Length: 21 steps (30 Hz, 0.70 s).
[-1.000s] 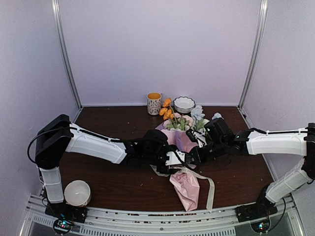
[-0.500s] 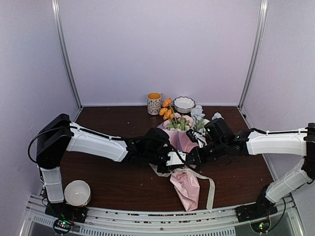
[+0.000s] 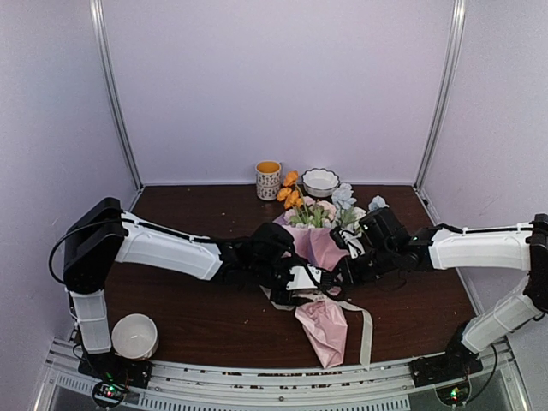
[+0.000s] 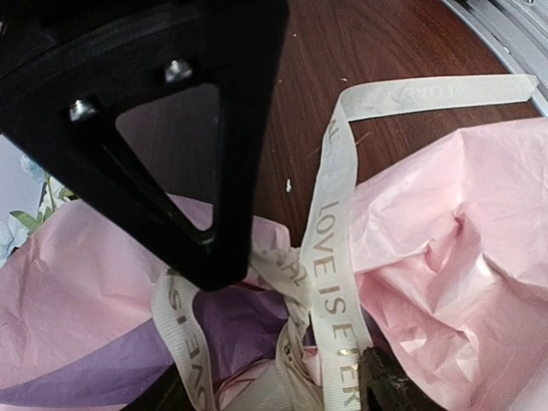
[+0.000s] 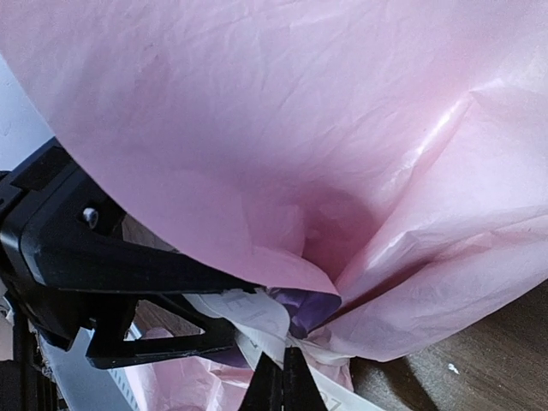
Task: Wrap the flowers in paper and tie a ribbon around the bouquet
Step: Cross the half-tied ribbon over the folded bouquet.
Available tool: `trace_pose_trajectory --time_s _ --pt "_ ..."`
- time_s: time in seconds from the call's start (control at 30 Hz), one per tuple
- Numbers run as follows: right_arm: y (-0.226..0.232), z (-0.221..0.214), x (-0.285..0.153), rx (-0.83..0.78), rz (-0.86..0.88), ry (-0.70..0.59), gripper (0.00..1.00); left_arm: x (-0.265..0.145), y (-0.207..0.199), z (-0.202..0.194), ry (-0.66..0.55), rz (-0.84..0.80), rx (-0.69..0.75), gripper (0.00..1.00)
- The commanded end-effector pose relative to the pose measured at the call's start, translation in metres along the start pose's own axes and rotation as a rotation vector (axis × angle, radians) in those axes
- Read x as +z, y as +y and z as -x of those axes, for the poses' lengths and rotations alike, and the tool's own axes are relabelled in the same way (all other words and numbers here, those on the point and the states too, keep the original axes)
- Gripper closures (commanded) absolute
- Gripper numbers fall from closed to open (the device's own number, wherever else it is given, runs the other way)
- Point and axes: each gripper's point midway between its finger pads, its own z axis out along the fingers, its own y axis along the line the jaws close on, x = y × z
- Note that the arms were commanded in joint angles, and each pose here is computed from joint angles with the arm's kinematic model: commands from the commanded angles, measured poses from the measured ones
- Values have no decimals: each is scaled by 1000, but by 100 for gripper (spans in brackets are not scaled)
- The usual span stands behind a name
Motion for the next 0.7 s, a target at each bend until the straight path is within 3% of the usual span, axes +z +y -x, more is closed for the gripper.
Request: trace_pose_trajectory --time_s 0.0,0.27,0.47,0.67 --pt "-7 -1 7 7 -17 7 100 4 8 4 21 21 64 35" --pt "-4 2 9 2 -4 8 100 18 6 -8 82 40 95 36" --pt "-2 3 7 -1 1 3 100 16 31 -13 122 191 78 46" --pt "-2 2 5 -2 3 2 100 14 35 -8 96 209 47 57"
